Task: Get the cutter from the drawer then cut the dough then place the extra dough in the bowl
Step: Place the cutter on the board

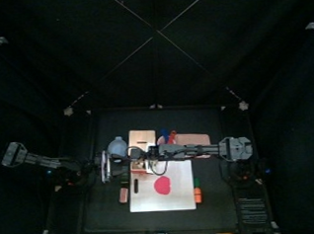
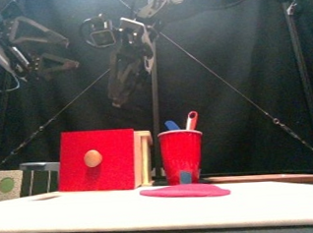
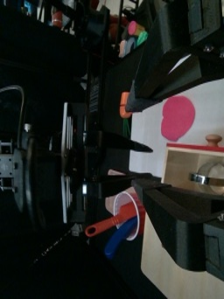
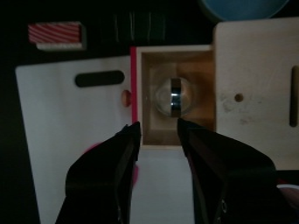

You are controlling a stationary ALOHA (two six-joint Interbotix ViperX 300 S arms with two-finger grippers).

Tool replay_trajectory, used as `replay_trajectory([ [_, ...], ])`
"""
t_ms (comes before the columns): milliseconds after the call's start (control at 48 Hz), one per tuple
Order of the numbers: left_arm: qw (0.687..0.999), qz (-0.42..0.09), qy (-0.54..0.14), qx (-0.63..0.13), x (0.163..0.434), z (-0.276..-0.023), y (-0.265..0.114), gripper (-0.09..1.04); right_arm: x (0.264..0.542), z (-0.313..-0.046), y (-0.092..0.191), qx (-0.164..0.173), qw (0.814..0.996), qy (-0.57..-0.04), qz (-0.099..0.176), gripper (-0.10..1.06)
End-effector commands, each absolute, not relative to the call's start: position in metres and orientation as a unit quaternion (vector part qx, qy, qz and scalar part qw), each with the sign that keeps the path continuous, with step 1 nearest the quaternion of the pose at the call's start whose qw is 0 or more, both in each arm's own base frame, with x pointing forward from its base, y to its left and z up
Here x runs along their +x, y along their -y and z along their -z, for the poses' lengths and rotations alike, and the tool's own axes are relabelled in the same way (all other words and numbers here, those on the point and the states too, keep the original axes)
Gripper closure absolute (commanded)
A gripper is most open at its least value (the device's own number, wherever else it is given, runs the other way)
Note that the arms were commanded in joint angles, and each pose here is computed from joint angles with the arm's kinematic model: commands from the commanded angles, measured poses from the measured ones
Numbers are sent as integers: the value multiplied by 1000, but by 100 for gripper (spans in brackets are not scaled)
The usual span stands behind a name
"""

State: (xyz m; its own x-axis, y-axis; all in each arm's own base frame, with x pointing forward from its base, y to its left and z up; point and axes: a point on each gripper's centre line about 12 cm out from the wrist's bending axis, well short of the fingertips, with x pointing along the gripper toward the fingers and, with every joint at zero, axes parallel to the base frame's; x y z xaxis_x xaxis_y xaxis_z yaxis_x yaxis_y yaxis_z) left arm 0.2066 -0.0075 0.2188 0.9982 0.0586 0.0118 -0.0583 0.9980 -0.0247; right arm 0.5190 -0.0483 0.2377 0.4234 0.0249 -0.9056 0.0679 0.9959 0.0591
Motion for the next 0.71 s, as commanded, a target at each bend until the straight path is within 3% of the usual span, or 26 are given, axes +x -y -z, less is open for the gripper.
replay_trajectory([
  [21,1000,-28,6,-8,204,-217,7,0,526,-262,52,42,854,-519,14,21],
  [708,1000,-7,-9,-4,196,-205,14,0,543,-220,69,34,828,-559,29,21],
])
